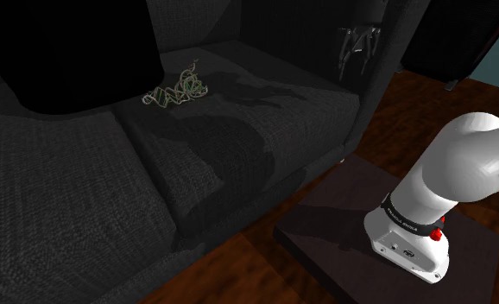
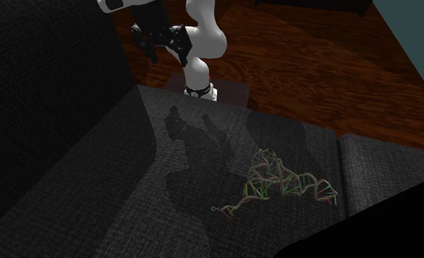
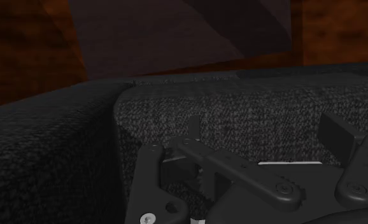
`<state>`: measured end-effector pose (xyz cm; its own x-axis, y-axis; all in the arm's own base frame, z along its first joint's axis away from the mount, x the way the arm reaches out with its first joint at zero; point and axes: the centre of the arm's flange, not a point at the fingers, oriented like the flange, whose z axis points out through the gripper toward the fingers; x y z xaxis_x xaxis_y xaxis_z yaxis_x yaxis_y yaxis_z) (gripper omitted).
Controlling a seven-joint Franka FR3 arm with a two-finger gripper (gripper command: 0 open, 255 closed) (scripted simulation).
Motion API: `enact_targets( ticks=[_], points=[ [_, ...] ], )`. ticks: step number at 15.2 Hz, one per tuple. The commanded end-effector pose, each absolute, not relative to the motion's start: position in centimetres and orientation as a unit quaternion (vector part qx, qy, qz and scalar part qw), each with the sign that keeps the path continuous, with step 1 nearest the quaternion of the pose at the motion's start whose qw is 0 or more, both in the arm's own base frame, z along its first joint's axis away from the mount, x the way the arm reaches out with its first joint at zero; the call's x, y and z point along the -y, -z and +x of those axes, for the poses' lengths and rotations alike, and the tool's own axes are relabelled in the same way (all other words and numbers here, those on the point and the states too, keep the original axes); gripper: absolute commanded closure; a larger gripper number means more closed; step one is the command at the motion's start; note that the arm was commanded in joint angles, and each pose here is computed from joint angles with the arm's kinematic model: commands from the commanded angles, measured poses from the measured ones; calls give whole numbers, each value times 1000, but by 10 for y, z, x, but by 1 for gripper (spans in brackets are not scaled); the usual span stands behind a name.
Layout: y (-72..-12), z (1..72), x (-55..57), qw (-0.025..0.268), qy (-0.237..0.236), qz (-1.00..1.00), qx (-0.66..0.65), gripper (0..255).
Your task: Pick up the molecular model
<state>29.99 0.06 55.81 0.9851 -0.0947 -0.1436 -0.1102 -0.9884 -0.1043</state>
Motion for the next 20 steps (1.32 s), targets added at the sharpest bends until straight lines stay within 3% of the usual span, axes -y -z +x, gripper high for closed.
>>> enact_targets(
  ticks=[1, 20],
  points=[
    [-558, 300, -1, 56, -69, -995, -52, 0],
    [-551, 445, -171, 85, 27, -991, -102, 0]
  ],
)
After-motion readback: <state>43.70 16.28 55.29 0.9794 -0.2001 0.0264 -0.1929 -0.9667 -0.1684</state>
